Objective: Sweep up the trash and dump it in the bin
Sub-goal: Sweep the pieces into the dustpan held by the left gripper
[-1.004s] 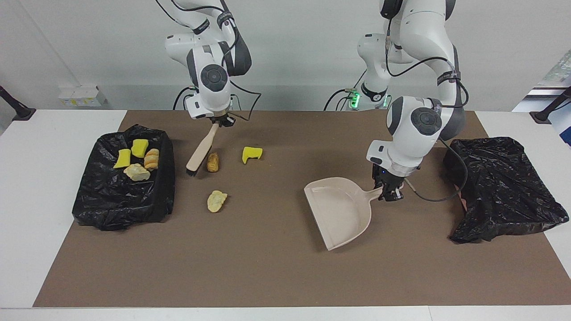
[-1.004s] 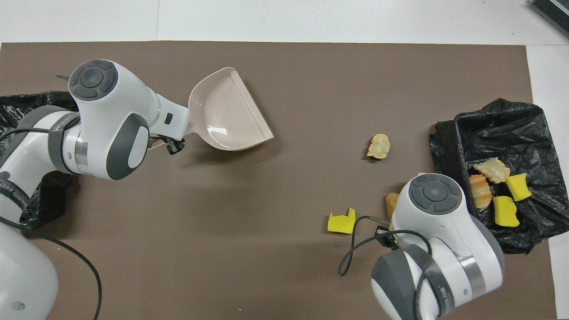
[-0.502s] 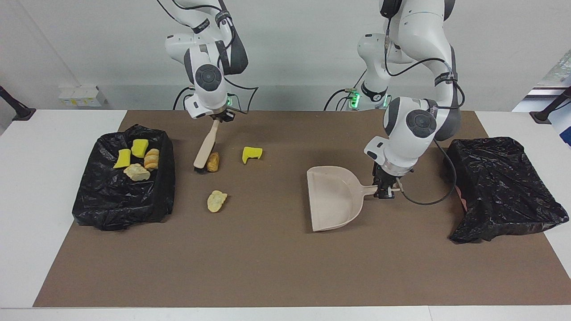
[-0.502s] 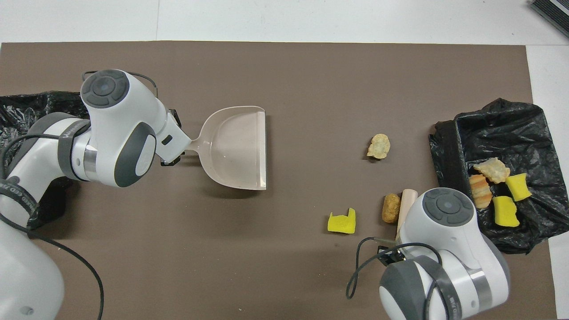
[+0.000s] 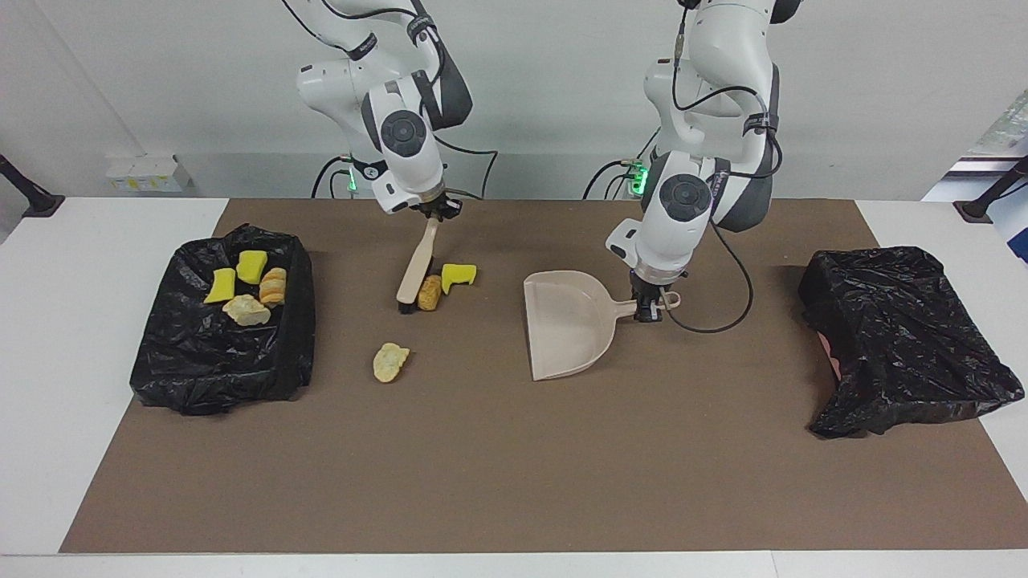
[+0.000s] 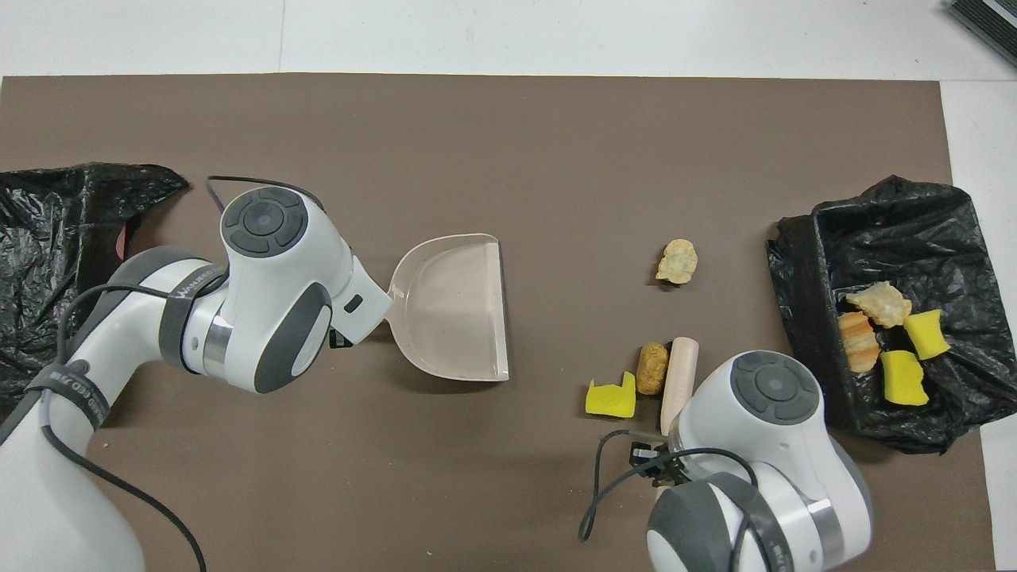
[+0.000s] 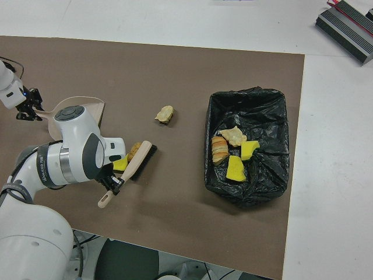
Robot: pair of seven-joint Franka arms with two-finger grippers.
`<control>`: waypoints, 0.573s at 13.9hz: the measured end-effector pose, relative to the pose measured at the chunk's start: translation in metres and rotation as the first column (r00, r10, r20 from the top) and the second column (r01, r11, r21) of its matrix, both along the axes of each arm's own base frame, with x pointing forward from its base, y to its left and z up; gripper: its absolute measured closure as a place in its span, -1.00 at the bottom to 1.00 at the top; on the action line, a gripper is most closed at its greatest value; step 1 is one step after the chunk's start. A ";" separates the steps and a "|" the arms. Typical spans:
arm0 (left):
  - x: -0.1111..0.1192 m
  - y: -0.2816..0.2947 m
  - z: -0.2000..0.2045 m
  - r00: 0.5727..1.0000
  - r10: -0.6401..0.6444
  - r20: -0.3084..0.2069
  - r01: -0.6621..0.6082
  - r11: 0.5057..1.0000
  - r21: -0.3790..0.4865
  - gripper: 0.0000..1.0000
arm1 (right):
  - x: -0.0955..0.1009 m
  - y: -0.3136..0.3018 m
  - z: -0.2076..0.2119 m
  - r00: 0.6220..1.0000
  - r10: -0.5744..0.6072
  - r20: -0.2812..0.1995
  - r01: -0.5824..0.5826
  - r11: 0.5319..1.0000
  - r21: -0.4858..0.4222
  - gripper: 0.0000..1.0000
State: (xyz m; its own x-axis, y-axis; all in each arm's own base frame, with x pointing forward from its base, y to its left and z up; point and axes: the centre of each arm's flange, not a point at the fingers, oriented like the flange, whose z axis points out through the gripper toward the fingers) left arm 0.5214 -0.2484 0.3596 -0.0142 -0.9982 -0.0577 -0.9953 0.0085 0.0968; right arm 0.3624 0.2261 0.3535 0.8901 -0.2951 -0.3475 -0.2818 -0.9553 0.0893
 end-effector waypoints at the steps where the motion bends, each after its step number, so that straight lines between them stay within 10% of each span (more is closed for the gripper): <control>1: -0.005 -0.002 -0.001 1.000 -0.004 0.006 0.004 1.000 0.013 0.36 | -0.001 0.010 -0.002 1.000 -0.013 0.004 0.013 1.000 0.018 0.48; 8: -0.046 -0.022 -0.004 0.995 -0.017 0.093 0.010 0.998 0.070 0.36 | 0.033 0.060 -0.018 0.993 -0.086 0.074 0.076 0.988 0.132 0.48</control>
State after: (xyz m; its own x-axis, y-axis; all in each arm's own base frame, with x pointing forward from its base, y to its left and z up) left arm 0.4758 -0.2705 0.3556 -0.0188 -0.9916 -0.1282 -0.9998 0.0185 0.0039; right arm 0.3955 0.2864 0.3355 0.8913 -0.3250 -0.3161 -0.3603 -0.9310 -0.0585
